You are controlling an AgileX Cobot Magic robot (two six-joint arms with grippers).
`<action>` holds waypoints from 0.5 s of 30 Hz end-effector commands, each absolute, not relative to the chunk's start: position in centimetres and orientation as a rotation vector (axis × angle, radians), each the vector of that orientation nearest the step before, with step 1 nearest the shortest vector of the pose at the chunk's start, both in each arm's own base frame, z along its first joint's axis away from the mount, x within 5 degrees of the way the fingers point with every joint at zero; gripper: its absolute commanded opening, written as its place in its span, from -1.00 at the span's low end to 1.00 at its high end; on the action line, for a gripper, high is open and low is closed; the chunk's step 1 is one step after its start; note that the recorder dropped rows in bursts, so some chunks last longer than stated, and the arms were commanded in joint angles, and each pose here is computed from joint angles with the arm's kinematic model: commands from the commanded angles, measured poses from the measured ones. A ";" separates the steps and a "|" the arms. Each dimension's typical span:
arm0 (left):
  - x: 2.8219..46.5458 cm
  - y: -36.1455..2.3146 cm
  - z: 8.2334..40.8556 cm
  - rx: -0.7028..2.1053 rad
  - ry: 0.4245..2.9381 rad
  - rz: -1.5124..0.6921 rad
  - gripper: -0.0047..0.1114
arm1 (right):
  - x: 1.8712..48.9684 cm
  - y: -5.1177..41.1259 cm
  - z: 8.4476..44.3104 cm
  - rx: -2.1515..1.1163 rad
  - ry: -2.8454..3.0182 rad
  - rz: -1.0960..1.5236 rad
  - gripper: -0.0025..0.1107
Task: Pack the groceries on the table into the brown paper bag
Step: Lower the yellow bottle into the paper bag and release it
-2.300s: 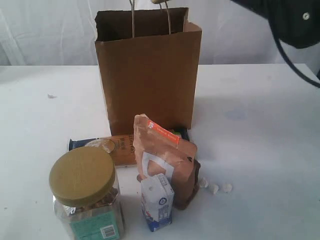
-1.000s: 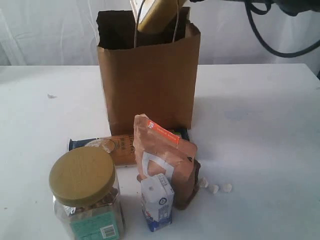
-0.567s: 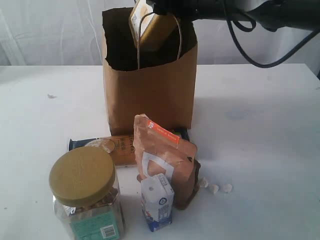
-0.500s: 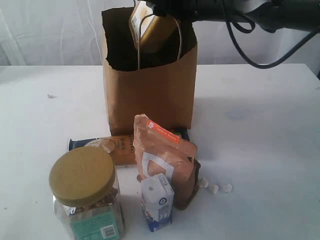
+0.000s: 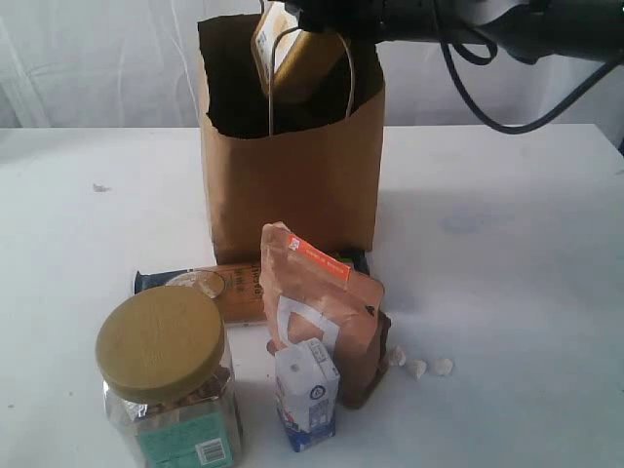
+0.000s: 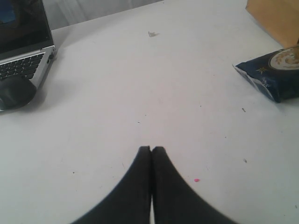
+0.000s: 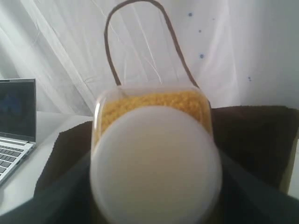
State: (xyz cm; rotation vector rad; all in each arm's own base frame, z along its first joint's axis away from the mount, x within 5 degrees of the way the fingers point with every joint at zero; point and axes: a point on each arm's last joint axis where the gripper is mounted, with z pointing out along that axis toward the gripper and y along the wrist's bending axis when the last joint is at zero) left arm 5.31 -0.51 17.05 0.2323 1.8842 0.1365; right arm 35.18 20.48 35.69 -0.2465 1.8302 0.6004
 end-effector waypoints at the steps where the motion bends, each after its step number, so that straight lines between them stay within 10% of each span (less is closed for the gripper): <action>1: 5.3 -0.5 17.0 0.227 1.881 0.136 -0.92 | 35.0 20.2 37.2 -0.223 1.772 0.606 -0.18; 15: 5.3 -0.5 17.0 0.227 1.881 0.136 -0.92 | 34.8 20.4 36.7 -0.329 1.809 0.566 0.00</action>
